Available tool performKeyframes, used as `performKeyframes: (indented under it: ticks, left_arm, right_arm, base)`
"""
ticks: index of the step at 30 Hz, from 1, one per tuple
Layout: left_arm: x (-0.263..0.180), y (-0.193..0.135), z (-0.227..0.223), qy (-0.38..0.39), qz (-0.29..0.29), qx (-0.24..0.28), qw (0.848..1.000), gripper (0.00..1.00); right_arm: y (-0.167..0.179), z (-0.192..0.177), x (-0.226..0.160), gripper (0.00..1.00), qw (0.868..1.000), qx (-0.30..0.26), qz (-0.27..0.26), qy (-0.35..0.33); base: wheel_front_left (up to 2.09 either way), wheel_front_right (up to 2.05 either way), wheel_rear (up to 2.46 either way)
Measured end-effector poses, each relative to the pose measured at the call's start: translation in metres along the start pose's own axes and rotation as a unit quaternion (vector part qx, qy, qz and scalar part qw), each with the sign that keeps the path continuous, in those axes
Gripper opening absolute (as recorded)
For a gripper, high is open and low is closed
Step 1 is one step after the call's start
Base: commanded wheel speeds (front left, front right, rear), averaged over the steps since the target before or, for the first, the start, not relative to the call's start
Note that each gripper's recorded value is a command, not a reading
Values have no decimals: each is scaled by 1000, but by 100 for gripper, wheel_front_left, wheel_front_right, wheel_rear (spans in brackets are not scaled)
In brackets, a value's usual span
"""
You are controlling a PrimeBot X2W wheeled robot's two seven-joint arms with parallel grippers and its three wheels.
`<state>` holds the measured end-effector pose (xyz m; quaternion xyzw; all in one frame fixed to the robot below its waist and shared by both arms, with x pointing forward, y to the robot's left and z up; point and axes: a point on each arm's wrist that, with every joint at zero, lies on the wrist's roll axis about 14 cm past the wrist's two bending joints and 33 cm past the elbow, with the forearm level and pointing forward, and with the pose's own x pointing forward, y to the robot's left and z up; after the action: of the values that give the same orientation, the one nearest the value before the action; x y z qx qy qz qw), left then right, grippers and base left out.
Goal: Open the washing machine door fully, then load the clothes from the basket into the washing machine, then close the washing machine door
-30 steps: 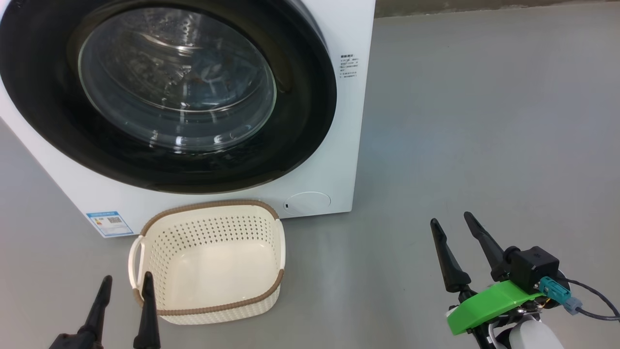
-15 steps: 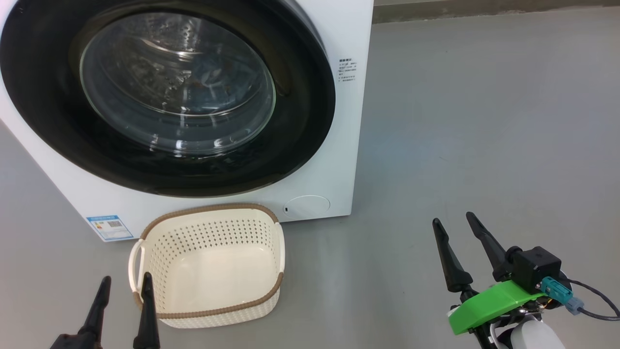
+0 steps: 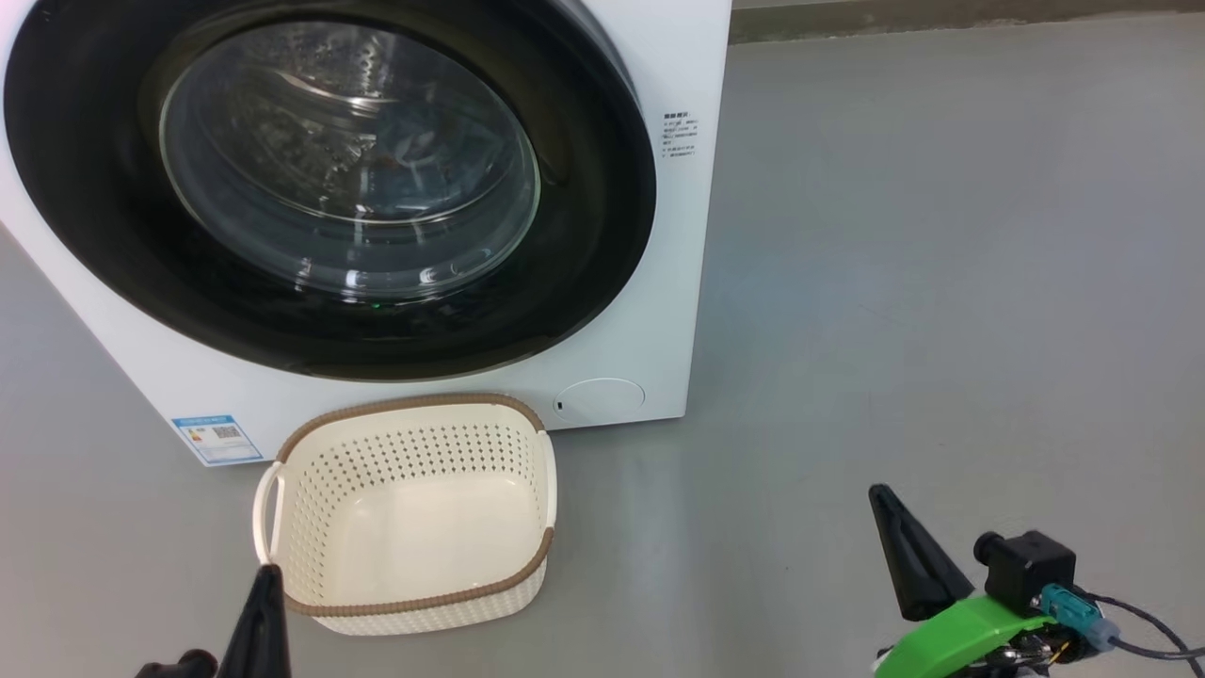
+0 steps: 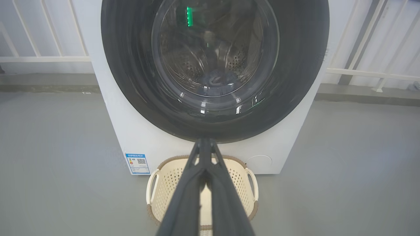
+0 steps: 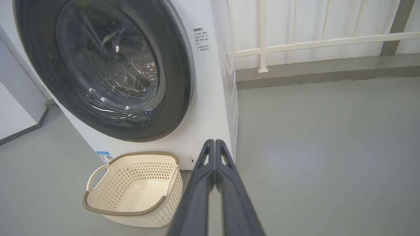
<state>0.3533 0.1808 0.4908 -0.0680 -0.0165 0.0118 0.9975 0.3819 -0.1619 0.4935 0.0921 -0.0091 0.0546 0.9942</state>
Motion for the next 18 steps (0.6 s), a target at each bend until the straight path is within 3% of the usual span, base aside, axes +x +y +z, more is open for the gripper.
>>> performKeyframes:
  ticks: [18]
  left_arm:
    - [-5, 6, -16, 36, 24, -99, 994, 0]
  right_arm:
    - [-9, -7, -3, 0, 995, 91, -26, 14]
  base:
    - [0, 0, 0]
